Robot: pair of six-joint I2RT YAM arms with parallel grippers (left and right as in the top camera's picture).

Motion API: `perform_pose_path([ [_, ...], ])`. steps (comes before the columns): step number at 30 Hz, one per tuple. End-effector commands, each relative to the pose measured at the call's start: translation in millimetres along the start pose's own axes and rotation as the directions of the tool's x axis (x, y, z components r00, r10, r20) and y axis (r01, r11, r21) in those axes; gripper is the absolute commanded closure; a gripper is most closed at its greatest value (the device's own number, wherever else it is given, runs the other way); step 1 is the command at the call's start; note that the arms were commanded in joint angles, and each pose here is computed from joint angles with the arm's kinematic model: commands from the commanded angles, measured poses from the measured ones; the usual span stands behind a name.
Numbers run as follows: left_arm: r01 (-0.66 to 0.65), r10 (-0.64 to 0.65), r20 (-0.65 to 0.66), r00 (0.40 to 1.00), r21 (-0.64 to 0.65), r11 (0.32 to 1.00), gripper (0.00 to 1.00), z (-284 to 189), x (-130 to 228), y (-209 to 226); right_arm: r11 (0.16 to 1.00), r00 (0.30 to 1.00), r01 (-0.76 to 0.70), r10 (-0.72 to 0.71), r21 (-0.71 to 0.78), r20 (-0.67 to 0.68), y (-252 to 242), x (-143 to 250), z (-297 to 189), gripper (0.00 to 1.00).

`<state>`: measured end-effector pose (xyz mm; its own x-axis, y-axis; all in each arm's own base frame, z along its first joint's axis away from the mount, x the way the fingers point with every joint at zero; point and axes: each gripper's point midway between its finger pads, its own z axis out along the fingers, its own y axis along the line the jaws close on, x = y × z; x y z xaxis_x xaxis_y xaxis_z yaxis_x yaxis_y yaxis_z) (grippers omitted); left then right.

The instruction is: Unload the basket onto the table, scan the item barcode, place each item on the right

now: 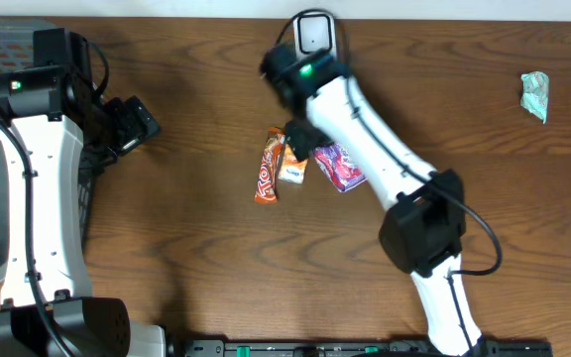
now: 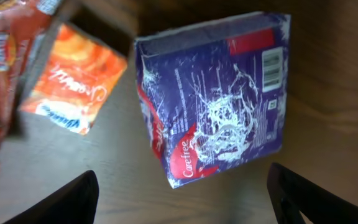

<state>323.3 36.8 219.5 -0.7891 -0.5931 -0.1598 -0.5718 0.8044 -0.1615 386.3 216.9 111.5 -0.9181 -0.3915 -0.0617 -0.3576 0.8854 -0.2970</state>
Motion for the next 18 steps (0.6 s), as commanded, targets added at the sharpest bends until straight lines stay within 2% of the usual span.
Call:
perform_pose_path([
  [1, 0.003, -0.004, -0.006, 1.000, -0.018, 1.000, 0.02, 3, 0, 3, 0.981, 0.998, -0.054, 0.049, 0.188, 0.034, -9, 4, 12, 0.18],
  [10, 0.003, -0.004, -0.006, 1.000, -0.018, 1.000, 0.02, 3, 0, 3, 0.933, 0.995, -0.027, -0.008, 0.360, 0.096, 5, 11, 52, 0.20],
  [15, 0.003, -0.004, -0.006, 1.000, -0.018, 1.000, 0.02, 3, 0, 3, 0.926, 0.998, -0.005, -0.022, 0.377, 0.066, 7, 24, 71, 0.30],
  [18, 0.003, -0.004, -0.006, 1.000, -0.018, 1.000, 0.02, 3, 0, 3, 0.919, 0.998, -0.024, -0.004, 0.393, 0.070, 5, 30, 82, 0.32],
])
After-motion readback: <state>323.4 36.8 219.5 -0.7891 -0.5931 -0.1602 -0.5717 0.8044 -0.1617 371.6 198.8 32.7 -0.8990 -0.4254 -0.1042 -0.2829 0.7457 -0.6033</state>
